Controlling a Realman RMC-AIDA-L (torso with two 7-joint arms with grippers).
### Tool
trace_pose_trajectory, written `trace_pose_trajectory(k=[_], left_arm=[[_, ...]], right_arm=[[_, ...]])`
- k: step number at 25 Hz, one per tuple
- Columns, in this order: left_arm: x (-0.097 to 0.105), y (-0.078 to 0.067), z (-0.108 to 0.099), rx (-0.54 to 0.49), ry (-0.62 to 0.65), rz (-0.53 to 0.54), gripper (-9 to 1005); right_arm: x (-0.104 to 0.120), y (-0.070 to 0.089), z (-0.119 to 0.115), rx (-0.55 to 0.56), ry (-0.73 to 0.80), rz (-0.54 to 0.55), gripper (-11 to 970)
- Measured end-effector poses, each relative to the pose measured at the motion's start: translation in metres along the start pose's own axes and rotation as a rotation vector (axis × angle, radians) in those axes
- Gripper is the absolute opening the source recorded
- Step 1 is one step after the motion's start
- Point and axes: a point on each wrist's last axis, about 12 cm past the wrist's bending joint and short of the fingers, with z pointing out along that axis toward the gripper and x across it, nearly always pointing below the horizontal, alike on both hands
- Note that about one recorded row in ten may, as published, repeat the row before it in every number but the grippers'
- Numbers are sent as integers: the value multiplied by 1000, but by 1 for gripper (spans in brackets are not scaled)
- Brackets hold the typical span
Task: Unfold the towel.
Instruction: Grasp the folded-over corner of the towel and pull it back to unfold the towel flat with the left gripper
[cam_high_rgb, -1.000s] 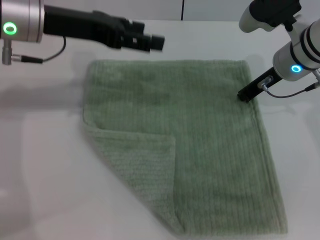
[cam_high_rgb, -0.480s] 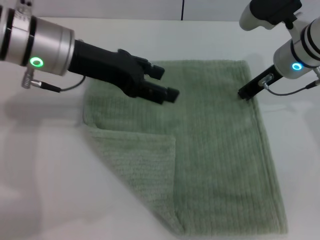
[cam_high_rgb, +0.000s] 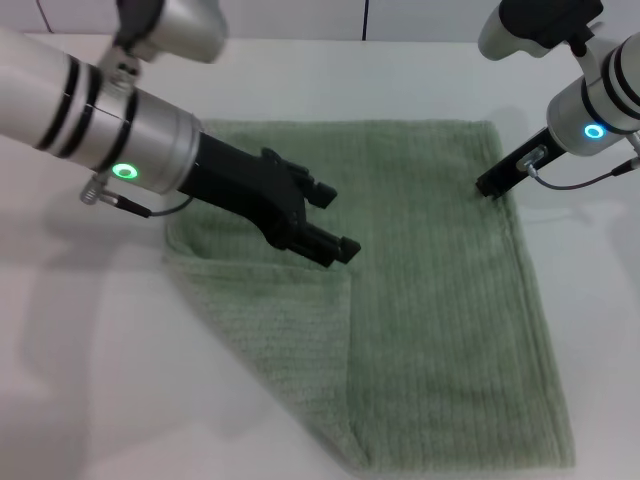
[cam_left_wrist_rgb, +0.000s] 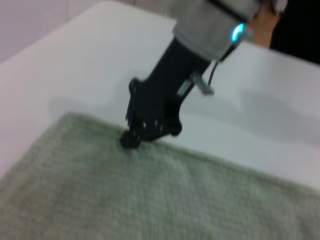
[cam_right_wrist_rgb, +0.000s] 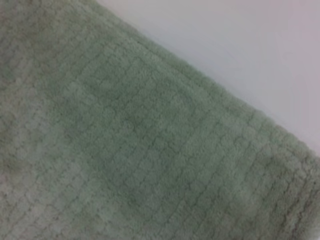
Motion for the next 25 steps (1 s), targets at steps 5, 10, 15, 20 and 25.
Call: trace_pose_trajectory(k=[5, 10, 15, 20, 25], left_arm=[[2, 3, 14, -22, 53, -1, 796], [4, 7, 20, -25, 90, -36, 763], [6, 8, 24, -24, 109, -40, 735], [5, 5, 29, -7, 102, -38, 720], [3, 1, 38, 12, 93, -31, 720]], right_arm=[[0, 0, 0, -1, 0, -1, 0], [-1, 0, 0, 0, 0, -3, 0], [-1, 1, 0, 0, 1, -4, 0], [-2, 0, 0, 3, -1, -4, 0], [-3, 1, 0, 4, -1, -7, 0]])
